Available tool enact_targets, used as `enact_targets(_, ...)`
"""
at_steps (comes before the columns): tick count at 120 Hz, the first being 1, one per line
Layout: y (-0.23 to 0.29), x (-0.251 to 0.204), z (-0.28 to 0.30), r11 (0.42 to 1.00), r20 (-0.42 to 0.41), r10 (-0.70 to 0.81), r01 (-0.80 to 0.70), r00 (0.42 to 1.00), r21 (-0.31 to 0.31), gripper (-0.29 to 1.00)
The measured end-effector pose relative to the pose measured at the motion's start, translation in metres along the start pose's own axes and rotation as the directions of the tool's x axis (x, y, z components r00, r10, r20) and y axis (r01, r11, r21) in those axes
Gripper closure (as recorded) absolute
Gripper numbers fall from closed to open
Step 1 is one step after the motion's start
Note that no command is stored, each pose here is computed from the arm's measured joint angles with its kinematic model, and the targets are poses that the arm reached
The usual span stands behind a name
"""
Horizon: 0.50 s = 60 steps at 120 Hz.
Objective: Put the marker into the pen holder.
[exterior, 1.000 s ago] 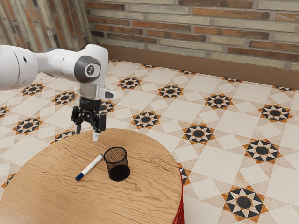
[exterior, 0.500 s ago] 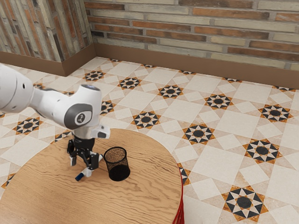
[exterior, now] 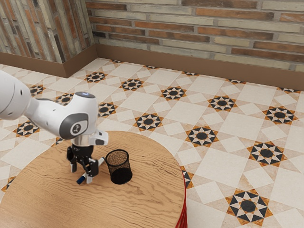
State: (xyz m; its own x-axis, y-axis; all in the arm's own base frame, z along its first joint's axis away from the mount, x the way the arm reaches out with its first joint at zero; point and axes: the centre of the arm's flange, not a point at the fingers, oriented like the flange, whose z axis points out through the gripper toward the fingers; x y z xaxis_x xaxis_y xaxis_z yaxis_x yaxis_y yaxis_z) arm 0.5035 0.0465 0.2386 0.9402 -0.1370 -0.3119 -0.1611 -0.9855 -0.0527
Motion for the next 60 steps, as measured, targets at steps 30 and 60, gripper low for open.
enact_targets(30,-0.0037,-0.0002,0.0020,1.000,-0.002,-0.017,0.017,1.000,-0.014,0.21)
enact_targets(60,-0.0036,0.0023,-0.0006,1.000,-0.014,-0.015,0.015,1.000,-0.013,0.45)
